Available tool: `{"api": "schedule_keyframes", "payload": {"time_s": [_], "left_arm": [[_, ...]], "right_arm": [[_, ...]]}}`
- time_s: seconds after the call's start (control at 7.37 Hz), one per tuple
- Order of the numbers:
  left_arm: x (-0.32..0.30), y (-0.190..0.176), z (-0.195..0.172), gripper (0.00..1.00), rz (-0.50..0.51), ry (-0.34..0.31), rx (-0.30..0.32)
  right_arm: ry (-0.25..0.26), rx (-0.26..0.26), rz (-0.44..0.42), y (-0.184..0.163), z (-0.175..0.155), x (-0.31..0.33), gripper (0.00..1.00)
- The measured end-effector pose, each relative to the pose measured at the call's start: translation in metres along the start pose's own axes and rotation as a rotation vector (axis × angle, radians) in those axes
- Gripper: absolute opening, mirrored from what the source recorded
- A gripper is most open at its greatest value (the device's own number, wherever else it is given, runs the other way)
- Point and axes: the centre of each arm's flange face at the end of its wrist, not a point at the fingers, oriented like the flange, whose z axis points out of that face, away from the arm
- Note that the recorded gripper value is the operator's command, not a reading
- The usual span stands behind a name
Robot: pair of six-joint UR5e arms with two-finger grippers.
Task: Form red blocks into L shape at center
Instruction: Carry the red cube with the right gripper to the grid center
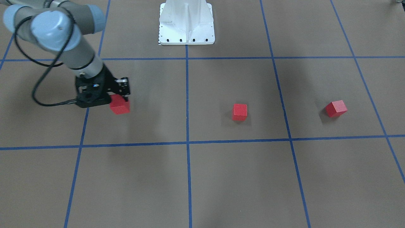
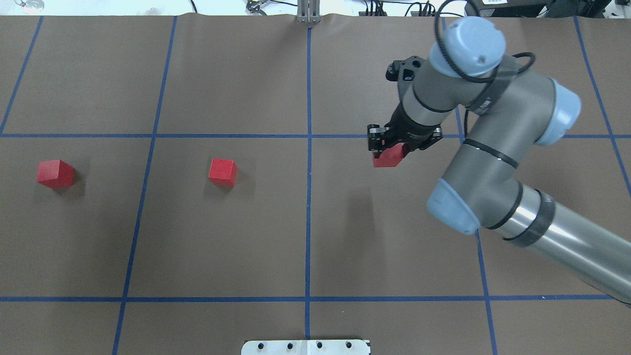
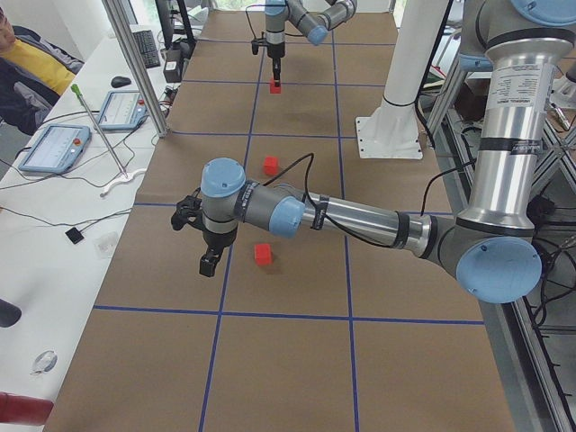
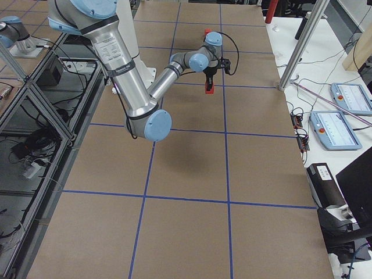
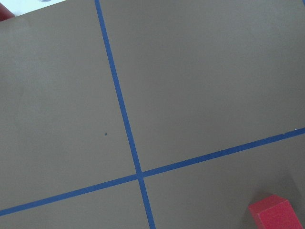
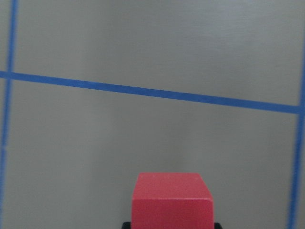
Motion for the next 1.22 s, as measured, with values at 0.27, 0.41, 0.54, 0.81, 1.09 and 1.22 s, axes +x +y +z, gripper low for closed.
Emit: {"api": "schedule_keyframes", "payload": {"time_s": [0.27, 0.41, 0.54, 0.81, 1.09, 1.22], "left_arm": [[-0.001, 0.003, 0.001, 1.0, -0.002, 0.0, -0.003], [-0.001, 0.003, 0.001, 1.0, -0.002, 0.0, -0.003], [-0.001, 0.004, 0.001, 1.0, -0.003, 0.0, -0.003], [-0.001, 0.004, 0.001, 1.0, -0.002, 0.0, -0.003], [0.0, 0.004, 0.0, 1.0, -0.002, 0.0, -0.002], [0.0, 0.004, 0.0, 1.0, -0.002, 0.0, -0.002]], "right_arm": [[0.04, -0.009, 0.065, 0.004, 0.037, -0.115, 0.0], [0.051, -0.017, 0.061, 0.014, 0.055, -0.142, 0.0], [0.051, -0.022, 0.054, 0.024, 0.073, -0.155, 0.0], [0.064, -0.021, 0.053, 0.038, 0.101, -0.158, 0.02], [0.074, -0.017, 0.049, 0.041, 0.109, -0.147, 0.07], [0.074, -0.015, 0.047, 0.043, 0.109, -0.144, 0.17]]}}
